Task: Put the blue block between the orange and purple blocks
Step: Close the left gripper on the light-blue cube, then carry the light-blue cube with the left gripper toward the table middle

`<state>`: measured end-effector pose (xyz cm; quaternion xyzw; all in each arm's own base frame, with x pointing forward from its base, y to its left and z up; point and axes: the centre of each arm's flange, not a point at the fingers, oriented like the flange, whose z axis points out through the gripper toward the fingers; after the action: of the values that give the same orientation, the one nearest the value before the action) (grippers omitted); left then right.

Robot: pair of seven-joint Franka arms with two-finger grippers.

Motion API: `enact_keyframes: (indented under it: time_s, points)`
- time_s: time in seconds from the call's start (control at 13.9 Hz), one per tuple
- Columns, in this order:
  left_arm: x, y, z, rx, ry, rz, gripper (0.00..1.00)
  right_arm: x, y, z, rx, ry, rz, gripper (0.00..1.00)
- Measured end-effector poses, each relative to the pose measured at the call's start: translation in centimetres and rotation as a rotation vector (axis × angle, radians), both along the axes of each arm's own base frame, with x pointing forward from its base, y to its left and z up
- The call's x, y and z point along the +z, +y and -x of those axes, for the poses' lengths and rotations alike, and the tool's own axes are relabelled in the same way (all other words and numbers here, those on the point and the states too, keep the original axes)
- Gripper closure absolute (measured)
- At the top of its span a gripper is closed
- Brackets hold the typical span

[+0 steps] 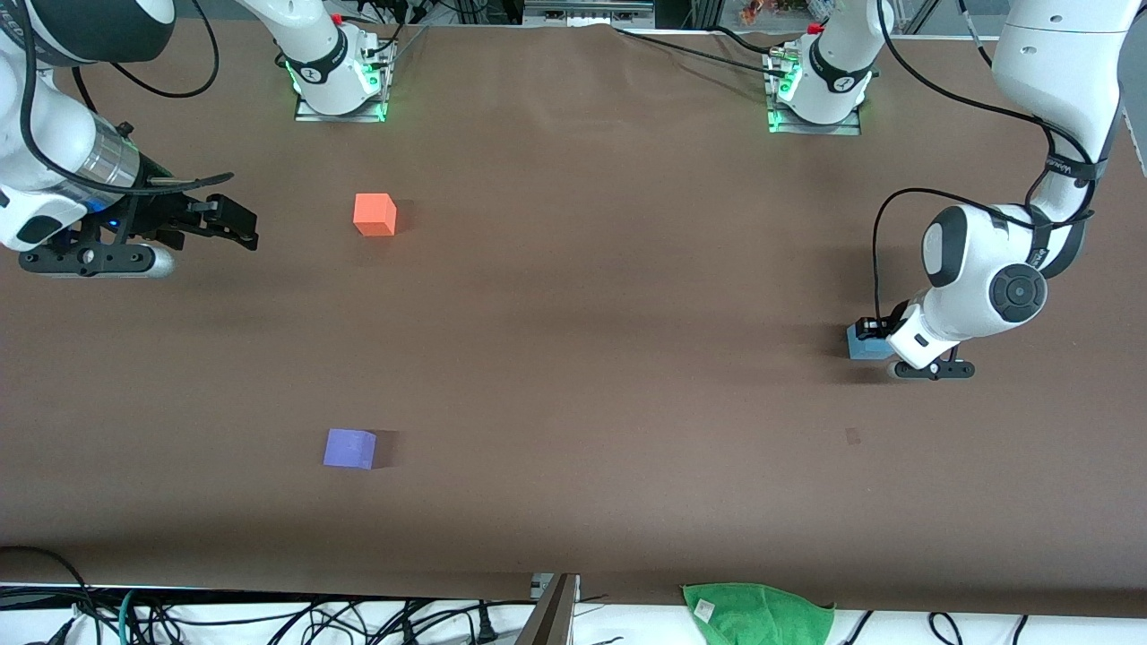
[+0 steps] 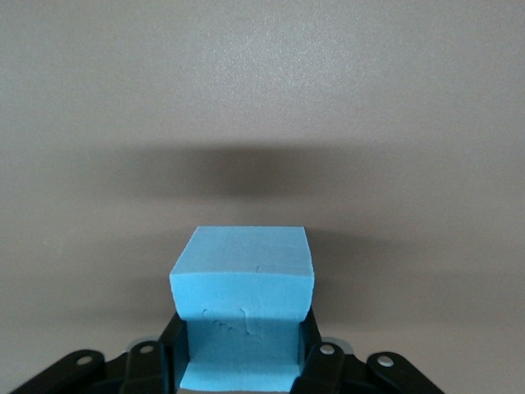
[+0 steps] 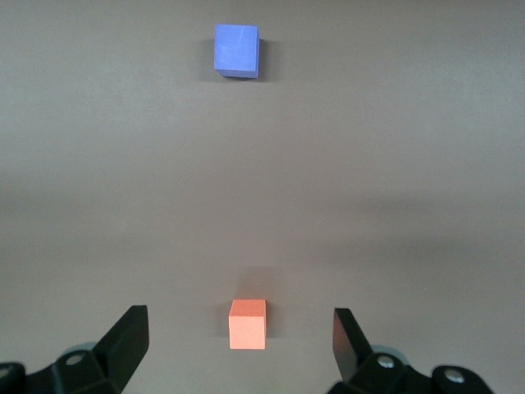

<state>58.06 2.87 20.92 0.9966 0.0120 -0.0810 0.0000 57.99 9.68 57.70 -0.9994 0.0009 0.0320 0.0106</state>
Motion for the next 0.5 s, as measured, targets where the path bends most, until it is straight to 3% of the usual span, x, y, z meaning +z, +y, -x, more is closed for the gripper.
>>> enact_keyframes:
  time_s: [0.22, 0.5]
  points:
    - [2.0, -1.7, -0.9, -0.027, -0.008, 0.009, 0.46, 0.0, 0.0, 0.0, 0.000, -0.001, 0.000, 0.00]
    - [8.9, -8.5, -3.0, -0.031, 0.041, 0.016, 0.46, 0.0, 0.0, 0.0, 0.000, -0.002, -0.001, 0.00]
